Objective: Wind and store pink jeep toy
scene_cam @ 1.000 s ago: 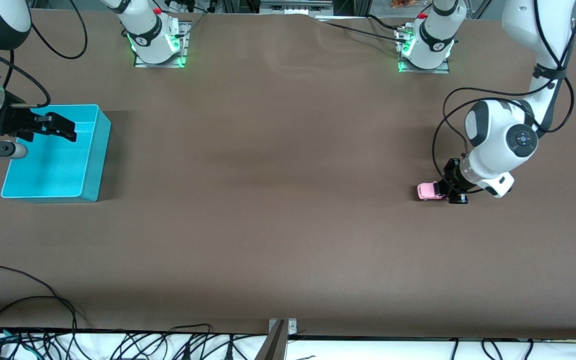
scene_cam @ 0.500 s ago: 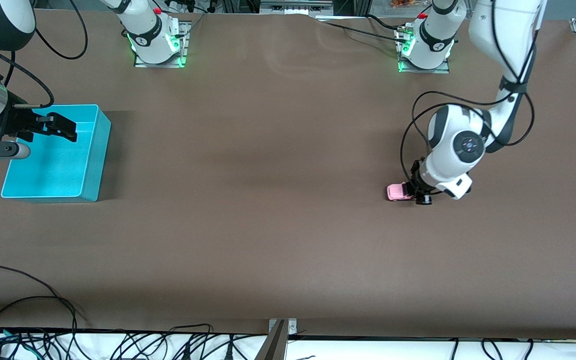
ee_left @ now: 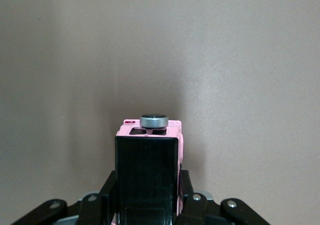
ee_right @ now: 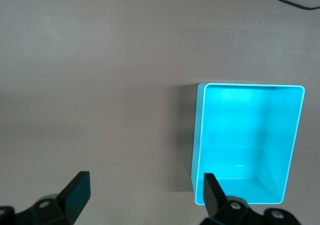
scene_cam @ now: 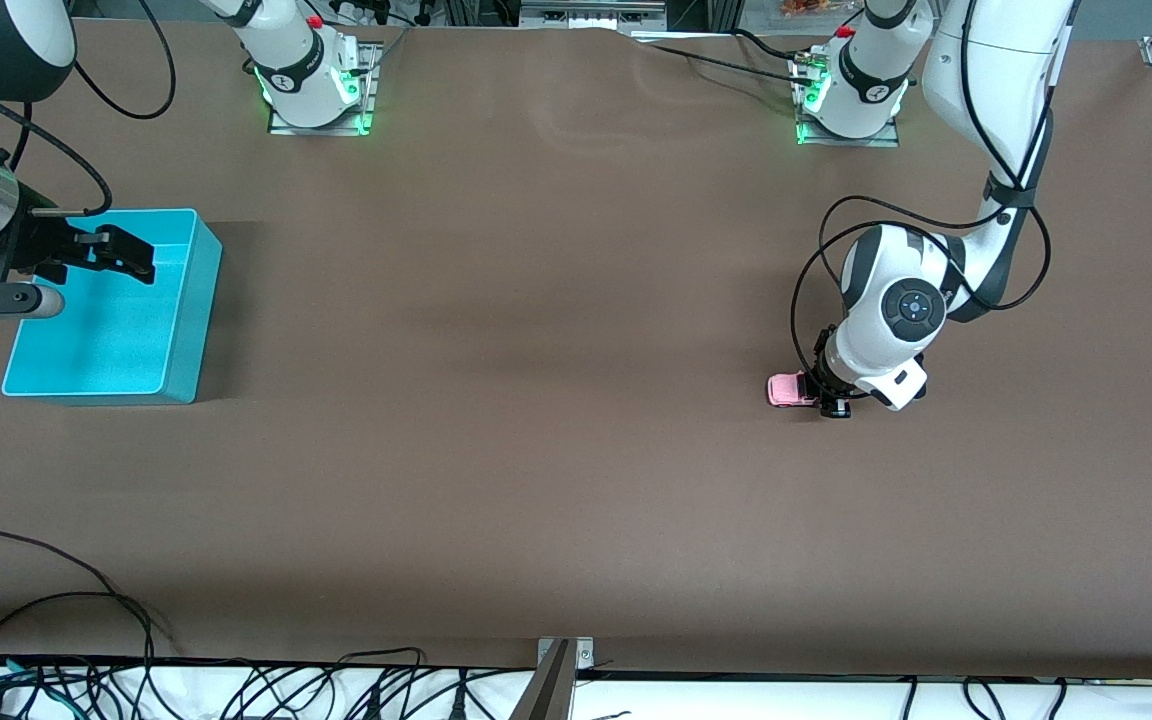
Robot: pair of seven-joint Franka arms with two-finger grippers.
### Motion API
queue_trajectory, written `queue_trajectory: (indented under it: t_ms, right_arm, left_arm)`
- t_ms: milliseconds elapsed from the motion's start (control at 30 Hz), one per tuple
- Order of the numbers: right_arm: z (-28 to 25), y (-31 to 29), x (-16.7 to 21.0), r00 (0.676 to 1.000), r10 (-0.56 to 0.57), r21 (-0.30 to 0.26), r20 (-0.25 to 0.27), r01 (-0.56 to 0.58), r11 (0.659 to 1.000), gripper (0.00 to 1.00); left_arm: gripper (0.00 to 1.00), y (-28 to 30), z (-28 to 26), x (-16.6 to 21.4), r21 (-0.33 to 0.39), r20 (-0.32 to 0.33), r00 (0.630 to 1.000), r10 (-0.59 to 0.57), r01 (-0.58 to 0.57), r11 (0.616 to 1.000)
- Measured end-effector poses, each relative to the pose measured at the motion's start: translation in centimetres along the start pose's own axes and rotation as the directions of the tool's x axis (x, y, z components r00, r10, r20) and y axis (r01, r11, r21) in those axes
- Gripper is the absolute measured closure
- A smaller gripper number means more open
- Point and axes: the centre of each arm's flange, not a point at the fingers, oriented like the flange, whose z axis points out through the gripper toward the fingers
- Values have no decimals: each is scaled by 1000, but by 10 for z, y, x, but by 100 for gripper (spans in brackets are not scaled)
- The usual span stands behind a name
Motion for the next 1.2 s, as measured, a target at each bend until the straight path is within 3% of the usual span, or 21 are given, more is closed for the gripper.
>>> queue_trajectory:
  t_ms: [633,1200]
  right_arm:
    - [0,0,0,1000,0,0,0,0,1000,0]
    - [0,0,0,1000,0,0,0,0,1000,0]
  left_arm:
    - [49,8,2,46,20,-7,1000,-22,22,1000]
    - [49,14,4,102,27,-2,999,41,-41,999]
